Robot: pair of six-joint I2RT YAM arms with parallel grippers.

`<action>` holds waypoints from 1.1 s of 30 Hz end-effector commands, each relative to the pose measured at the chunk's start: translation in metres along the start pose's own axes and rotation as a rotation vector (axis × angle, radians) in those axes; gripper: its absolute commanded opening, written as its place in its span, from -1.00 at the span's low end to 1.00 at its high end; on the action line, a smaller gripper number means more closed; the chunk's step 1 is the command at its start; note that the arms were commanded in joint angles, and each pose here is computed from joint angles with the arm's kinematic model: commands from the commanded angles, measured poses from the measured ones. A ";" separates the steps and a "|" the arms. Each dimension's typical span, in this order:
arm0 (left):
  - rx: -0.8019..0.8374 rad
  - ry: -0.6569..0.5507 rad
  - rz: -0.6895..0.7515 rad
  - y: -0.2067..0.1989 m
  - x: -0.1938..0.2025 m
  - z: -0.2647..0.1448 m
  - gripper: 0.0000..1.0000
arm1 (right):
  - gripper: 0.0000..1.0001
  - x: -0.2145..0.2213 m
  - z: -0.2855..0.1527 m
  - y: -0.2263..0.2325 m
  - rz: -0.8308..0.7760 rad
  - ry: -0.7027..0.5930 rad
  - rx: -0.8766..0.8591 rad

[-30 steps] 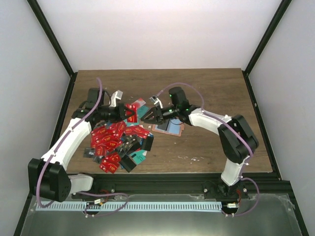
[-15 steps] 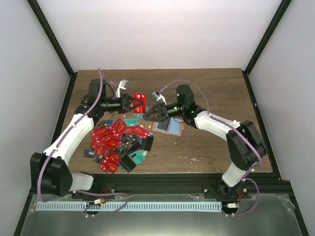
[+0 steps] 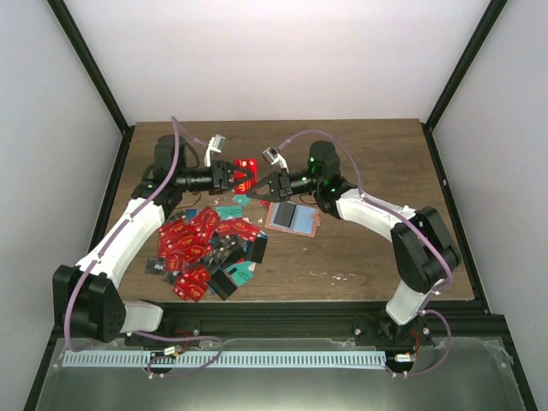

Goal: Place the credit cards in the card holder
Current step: Insert the credit card into the card holder.

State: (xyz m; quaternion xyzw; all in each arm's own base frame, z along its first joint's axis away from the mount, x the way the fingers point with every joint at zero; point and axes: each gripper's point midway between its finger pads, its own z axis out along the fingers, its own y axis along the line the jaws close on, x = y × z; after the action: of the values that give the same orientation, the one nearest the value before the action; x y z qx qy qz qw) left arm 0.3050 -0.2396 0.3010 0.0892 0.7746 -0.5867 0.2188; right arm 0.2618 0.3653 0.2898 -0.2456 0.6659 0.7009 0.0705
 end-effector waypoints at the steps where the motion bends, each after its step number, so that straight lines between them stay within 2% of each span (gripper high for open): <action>1: 0.011 -0.015 0.040 -0.014 -0.007 -0.001 -0.28 | -0.99 -0.009 -0.003 0.018 -0.075 -0.008 -0.016; 2: -0.007 -0.023 0.045 -0.013 -0.009 -0.002 -0.07 | -0.99 -0.009 -0.004 0.019 -0.076 -0.010 -0.011; 4: -0.033 -0.039 0.063 -0.013 -0.012 -0.006 0.14 | -0.99 -0.008 -0.009 0.019 -0.076 -0.024 -0.002; 6: -0.042 -0.049 0.066 -0.014 -0.013 -0.009 0.21 | -0.99 -0.007 -0.015 0.018 -0.072 -0.035 0.006; 9: -0.043 -0.064 0.075 -0.017 -0.012 -0.012 0.20 | -0.99 -0.004 -0.021 0.019 -0.072 -0.044 0.010; 14: -0.006 -0.057 0.076 -0.019 -0.004 -0.013 -0.04 | -0.99 0.000 -0.023 0.026 -0.087 -0.033 -0.011; 19: 0.023 -0.052 0.102 -0.025 -0.002 -0.013 -0.36 | -0.99 0.000 -0.023 0.029 -0.092 -0.029 -0.020; 21: 0.023 -0.052 0.101 -0.024 -0.002 -0.013 -0.57 | -0.99 0.001 -0.023 0.029 -0.090 -0.026 -0.021; 23: 0.016 -0.054 0.097 -0.022 -0.002 -0.012 -0.87 | -0.99 0.001 -0.023 0.029 -0.090 -0.024 -0.023; 27: -0.001 -0.067 0.092 -0.018 -0.003 -0.013 -0.92 | -0.98 0.001 -0.023 0.026 -0.078 -0.025 -0.014; 31: -0.009 -0.059 0.075 -0.014 -0.003 -0.010 -0.92 | -0.50 -0.004 -0.032 0.008 -0.047 -0.068 0.070; 33: -0.024 -0.041 0.061 -0.008 0.001 -0.008 -0.92 | -0.35 -0.005 -0.044 -0.007 -0.028 -0.109 0.154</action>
State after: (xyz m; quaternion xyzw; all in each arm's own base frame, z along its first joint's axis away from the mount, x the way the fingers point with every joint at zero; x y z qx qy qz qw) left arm 0.2989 -0.2340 0.3187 0.0989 0.7658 -0.5800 0.2595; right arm 0.2664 0.3423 0.2936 -0.2328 0.6756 0.6934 0.0928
